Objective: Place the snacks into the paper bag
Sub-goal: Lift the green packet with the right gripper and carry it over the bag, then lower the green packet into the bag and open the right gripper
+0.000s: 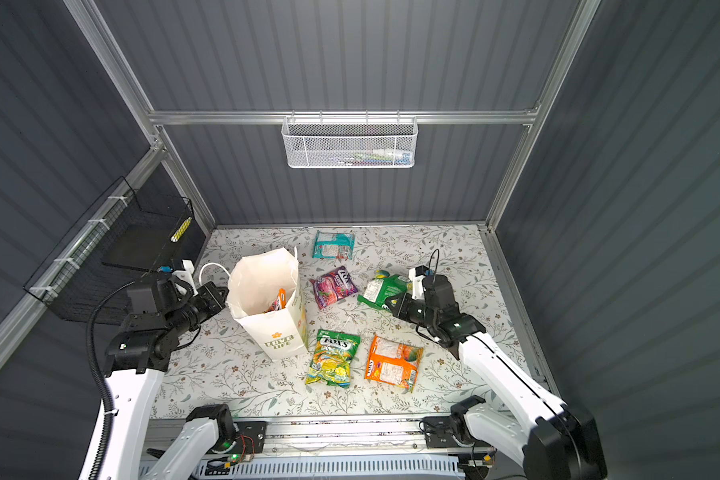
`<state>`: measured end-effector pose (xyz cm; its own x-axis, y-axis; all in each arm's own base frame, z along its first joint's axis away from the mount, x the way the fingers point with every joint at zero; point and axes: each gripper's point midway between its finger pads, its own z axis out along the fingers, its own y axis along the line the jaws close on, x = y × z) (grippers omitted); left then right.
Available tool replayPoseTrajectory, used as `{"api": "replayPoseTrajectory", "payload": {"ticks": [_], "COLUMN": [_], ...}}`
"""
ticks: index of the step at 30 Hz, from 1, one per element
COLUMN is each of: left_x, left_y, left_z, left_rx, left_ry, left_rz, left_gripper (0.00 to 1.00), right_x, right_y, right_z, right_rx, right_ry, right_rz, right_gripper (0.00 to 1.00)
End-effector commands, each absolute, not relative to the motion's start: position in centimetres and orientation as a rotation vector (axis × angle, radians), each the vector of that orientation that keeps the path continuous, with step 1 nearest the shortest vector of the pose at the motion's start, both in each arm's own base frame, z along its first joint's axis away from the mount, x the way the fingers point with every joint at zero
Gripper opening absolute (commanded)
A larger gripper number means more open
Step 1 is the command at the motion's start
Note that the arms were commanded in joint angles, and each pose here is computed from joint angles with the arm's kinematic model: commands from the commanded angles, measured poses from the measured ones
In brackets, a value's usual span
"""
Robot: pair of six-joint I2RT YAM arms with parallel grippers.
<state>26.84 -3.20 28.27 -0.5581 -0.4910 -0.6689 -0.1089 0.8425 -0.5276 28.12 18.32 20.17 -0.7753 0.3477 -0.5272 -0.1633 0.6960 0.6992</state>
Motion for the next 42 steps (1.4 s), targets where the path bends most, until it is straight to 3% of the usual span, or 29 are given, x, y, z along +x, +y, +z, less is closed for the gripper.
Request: {"api": "replayPoseTrajectory", "payload": {"ticks": [1, 10, 18, 28, 42], "left_x": [26.7, 26.7, 26.8, 26.8, 26.7], "left_y": [-3.5, -3.7, -3.8, -4.2, -4.3], "left_z": [28.4, 28.4, 28.2, 28.6, 28.7], "left_rx": [-0.424, -0.421, -0.418, -0.397, -0.394], "left_ry": [2.116, 2.112, 2.116, 2.104, 2.095], "left_rz": [-0.571, -0.589, -0.599, -0.625, -0.646], "left_gripper": [0.00, 0.00, 0.00, 0.00, 0.00], "right_x": [27.2, 24.1, 23.5, 24.8, 27.9], "right_y": [18.0, 20.4, 27.2, 37.2, 44.7], "right_z": [25.0, 36.4, 42.6, 43.1, 33.4], "right_rx": [0.086, -0.115, -0.366, -0.640, -0.833], "right_ry": [2.150, 1.936, 1.867, 1.926, 2.178], "right_rz": [0.972, 0.986, 1.025, 0.965, 0.759], "right_gripper": [0.00, 0.00, 0.00, 0.00, 0.00]}}
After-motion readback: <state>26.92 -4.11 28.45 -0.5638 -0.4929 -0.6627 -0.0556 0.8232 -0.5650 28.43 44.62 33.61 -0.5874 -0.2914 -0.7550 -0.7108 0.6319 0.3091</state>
